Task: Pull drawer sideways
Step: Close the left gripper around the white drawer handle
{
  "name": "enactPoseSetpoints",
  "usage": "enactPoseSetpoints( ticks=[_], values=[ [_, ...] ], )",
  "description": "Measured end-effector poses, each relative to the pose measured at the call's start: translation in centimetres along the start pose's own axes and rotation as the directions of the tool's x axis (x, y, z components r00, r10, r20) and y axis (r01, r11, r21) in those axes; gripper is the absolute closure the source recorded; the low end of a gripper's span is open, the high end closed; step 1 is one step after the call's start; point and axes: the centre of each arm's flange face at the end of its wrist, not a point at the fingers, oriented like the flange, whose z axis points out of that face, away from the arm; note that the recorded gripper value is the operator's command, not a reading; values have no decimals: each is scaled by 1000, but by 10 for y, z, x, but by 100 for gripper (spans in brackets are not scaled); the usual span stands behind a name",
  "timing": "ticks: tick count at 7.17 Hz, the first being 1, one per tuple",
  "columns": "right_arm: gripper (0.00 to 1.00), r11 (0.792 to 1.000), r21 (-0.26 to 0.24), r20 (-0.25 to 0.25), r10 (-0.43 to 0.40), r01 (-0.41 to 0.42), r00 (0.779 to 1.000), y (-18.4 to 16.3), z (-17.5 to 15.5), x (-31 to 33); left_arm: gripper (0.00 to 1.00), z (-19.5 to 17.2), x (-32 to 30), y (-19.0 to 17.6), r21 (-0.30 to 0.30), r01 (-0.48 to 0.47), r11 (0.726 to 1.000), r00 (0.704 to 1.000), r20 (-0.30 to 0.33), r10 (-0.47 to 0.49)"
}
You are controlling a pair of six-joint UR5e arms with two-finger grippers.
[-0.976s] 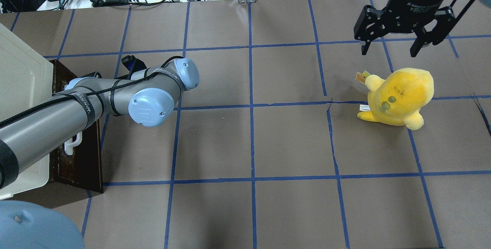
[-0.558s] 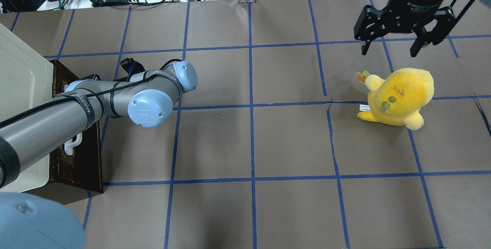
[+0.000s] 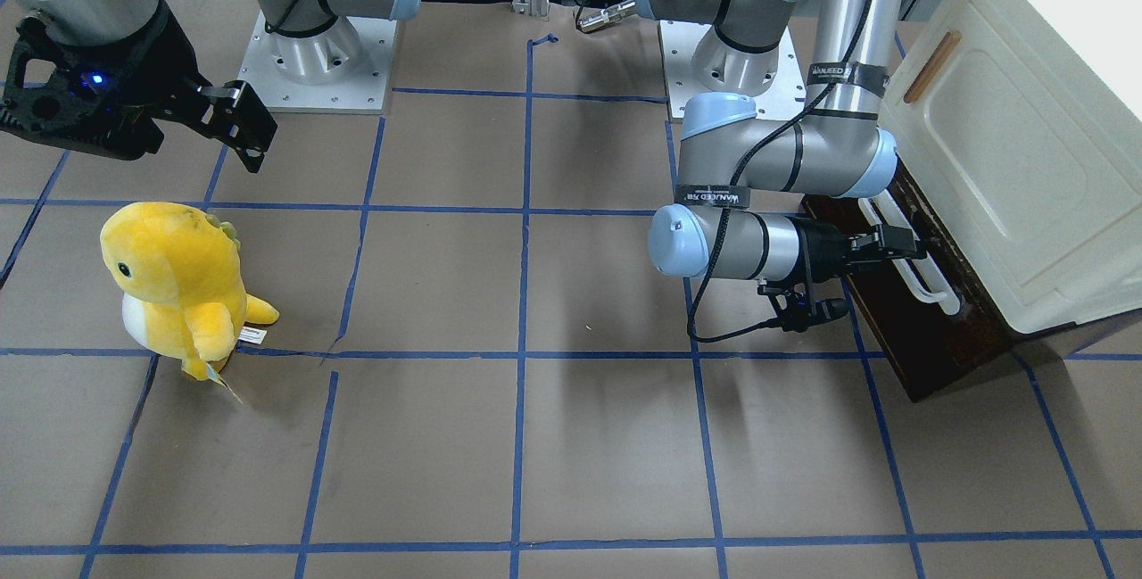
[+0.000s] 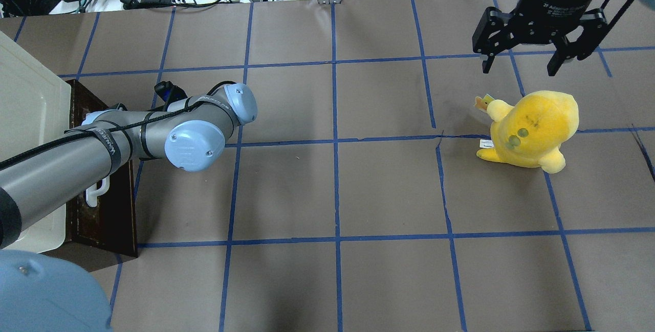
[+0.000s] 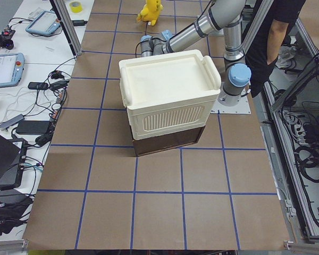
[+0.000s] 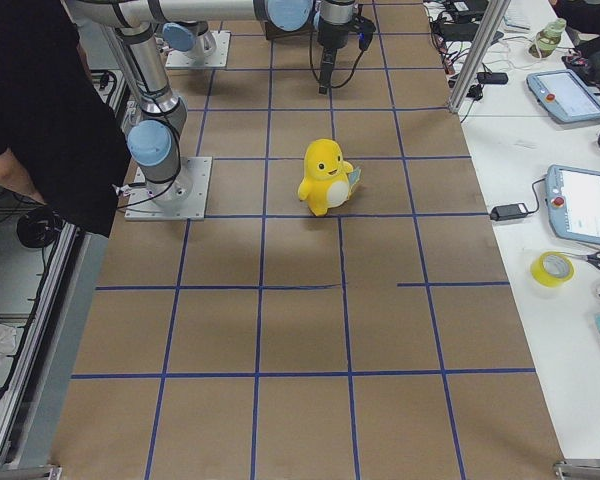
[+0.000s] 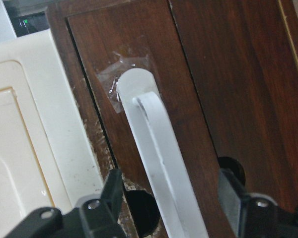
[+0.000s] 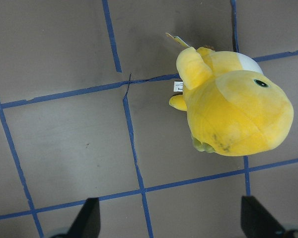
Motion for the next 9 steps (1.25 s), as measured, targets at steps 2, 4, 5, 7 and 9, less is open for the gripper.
enactPoseSetpoints(
  ticks=[2,4,5,7,9],
  values=[
    [0,1000,0,0,-1,1,1000,0,0,0,38,3,0,0,-7,0,1000,1000,-3,0],
    [0,1000,0,0,-1,1,1000,0,0,-1,52,4,1,-1,-10,-1,1000,1000,-5,1],
    [0,1000,0,0,-1,1,1000,0,0,-1,56,5,1,-1,-11,0,1000,1000,-8,0],
    [0,1000,0,0,-1,1,1000,0,0,-1,60,5,1,-1,-13,1,1000,1000,-11,-1],
    [0,1000,0,0,-1,1,1000,0,0,-1,80,5,1,-1,-13,2,1000,1000,-12,-2]
  ],
)
